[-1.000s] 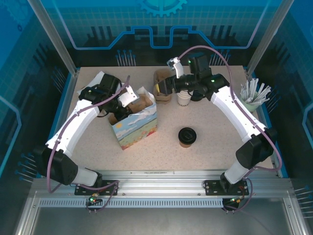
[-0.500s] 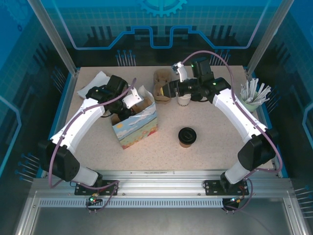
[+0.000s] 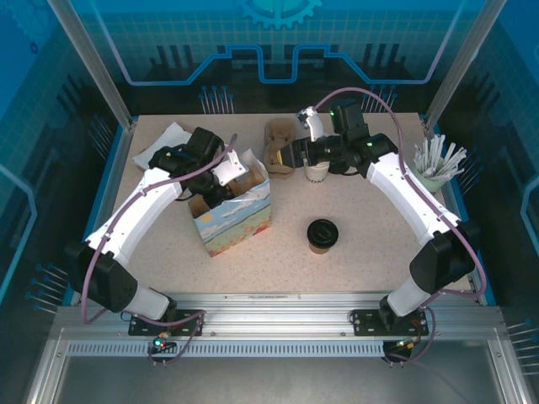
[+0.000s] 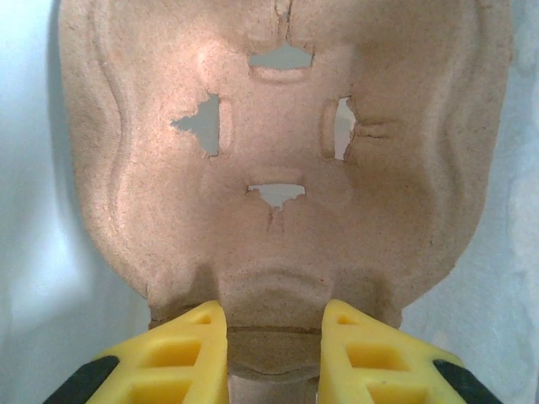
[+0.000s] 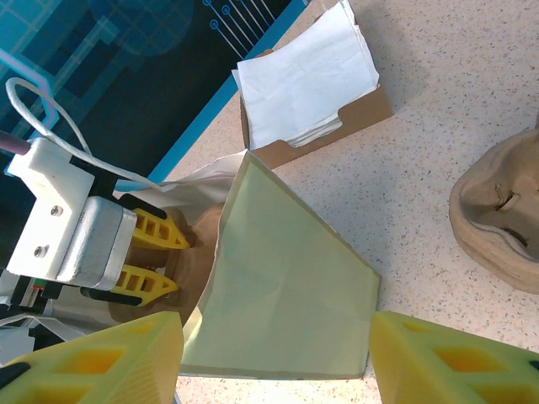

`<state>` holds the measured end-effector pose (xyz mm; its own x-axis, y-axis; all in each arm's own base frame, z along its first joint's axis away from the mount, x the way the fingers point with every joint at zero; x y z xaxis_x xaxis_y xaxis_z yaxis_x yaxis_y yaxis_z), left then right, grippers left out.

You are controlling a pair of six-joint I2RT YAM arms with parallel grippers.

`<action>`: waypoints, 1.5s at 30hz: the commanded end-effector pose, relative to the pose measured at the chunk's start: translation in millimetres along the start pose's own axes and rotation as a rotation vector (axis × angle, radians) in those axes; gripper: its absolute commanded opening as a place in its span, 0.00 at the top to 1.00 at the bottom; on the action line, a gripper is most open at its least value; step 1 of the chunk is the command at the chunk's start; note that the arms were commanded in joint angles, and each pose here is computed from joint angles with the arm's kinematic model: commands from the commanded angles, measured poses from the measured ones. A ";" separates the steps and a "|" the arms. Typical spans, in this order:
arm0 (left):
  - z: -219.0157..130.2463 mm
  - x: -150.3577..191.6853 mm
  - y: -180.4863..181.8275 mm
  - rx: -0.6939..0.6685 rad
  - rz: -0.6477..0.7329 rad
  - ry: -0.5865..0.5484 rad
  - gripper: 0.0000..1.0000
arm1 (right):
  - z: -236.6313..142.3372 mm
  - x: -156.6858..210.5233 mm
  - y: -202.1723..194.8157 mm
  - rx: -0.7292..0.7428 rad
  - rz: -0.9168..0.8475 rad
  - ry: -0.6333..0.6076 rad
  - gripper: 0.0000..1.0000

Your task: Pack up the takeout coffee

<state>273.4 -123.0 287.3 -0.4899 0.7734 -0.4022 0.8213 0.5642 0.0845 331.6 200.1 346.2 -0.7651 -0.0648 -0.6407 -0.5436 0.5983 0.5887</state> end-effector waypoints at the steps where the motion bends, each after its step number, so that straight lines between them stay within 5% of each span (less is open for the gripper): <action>1: -12.0 -0.3 -5.1 -0.020 -0.018 0.031 0.75 | -5.6 -0.6 0.5 0.000 -0.011 -0.016 0.38; 45: -3.4 1.3 -22.6 -0.128 0.142 0.199 0.74 | 10.9 7.9 -13.7 -0.004 0.020 0.029 0.38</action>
<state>261.8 -137.8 279.7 -0.4564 0.8626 -0.2182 0.8337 0.5002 0.2339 333.1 200.8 335.2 -0.7797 -0.0718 -0.6220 -0.5303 0.6039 0.5951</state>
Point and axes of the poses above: each hand's point on the last joint's axis, 136 mm out from that joint toward the fingers, its own z axis out along the fingers, its own y axis along the line the jaws close on, x = y × z, the point moved 9 cm from there along -z, back along the fingers, and after that the axes turned 7 degrees about z, right-handed, at the moved point
